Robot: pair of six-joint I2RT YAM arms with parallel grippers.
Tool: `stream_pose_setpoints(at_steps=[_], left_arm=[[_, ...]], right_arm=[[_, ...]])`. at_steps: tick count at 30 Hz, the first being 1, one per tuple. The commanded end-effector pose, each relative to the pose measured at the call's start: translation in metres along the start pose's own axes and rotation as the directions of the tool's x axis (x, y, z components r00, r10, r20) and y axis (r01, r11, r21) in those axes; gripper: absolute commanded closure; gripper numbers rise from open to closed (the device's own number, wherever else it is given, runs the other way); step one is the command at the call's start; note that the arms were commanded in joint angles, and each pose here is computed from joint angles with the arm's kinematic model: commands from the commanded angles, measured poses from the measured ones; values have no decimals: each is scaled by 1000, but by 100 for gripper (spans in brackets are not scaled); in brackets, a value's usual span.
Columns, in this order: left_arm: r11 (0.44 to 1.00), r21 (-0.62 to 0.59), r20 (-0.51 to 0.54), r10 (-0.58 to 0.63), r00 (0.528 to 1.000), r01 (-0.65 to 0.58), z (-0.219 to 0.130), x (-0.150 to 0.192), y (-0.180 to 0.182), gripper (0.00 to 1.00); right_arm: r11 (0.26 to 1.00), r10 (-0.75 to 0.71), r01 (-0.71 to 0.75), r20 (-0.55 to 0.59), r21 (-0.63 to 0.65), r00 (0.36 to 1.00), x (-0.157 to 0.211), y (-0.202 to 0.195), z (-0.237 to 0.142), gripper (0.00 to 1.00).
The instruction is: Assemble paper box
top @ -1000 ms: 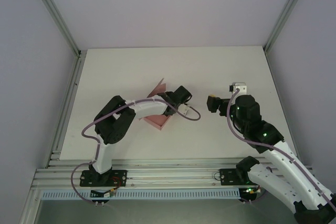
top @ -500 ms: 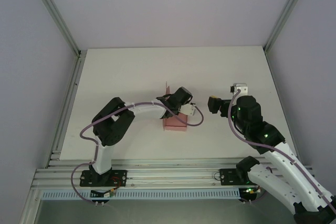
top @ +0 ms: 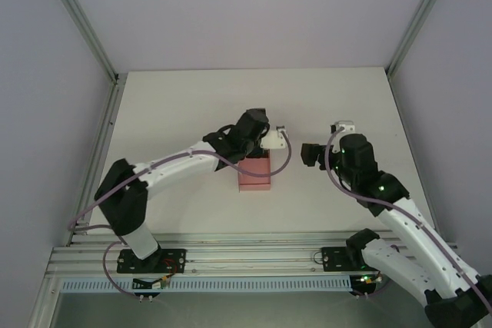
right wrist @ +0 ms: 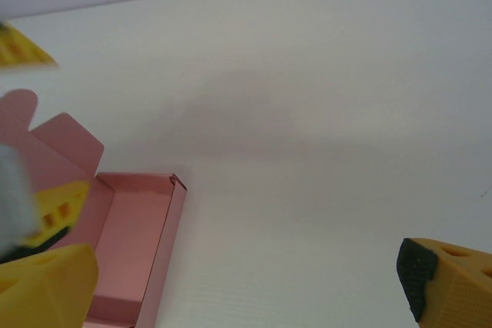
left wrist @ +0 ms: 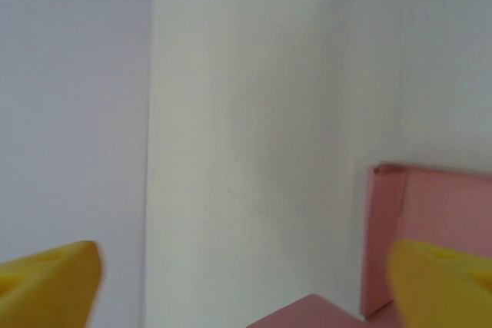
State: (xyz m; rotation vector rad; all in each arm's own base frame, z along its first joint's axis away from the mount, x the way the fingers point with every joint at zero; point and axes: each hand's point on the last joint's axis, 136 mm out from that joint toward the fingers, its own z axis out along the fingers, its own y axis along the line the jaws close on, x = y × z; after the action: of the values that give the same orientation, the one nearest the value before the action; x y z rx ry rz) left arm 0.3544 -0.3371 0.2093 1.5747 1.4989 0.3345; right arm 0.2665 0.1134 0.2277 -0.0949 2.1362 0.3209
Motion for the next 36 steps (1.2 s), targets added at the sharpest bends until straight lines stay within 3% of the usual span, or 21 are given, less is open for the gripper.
stream_pose_setpoints(at_steps=[1,3,5,7,9,11,13,14,17,22,25,29,34,36], left_arm=[[919,-23,179,-383,906,393,-50,-21,58,0],[808,-43,279,-555,784,588,-81,-14,95,0],[636,-102,365,-691,624,764,-110,11,129,0],[413,-193,400,-795,456,890,-133,56,148,0],[196,-272,403,-866,297,942,-148,106,149,0],[20,-337,381,-911,156,941,-153,156,130,0],[-103,-412,359,-932,57,905,-152,199,101,0],[-138,-436,341,-940,21,889,-150,213,86,0],[-158,-484,227,-973,-51,861,-135,241,37,0],[-84,-486,45,-996,-71,870,-118,249,-12,0],[-100,-530,61,-995,-79,842,-122,261,-21,0],[-121,-518,92,-992,-86,847,-125,262,-22,0],[-125,-520,113,-991,-78,845,-129,264,-20,0],[-124,-519,111,-991,-77,845,-129,264,-21,0]], right_arm=[[995,-45,42,-29,-92,999,-10,18,10,0],[982,-109,96,-74,-165,991,-9,33,23,0],[949,-201,165,-113,-270,973,-4,52,37,0],[888,-322,253,-126,-384,938,2,72,51,0],[810,-432,328,-116,-486,894,9,88,64,0],[711,-536,396,-84,-581,840,20,101,79,0],[625,-606,424,-65,-656,793,31,112,97,0],[610,-622,421,-77,-672,779,34,114,109,2],[647,-611,353,-182,-676,771,39,117,151,3],[674,-605,294,-278,-678,746,61,127,196,11],[675,-635,334,-287,-658,717,79,131,210,17],[711,-629,348,-330,-611,704,91,128,225,33],[805,-537,329,-370,-494,758,89,117,237,60],[842,-481,292,-387,-453,787,88,113,236,66]])
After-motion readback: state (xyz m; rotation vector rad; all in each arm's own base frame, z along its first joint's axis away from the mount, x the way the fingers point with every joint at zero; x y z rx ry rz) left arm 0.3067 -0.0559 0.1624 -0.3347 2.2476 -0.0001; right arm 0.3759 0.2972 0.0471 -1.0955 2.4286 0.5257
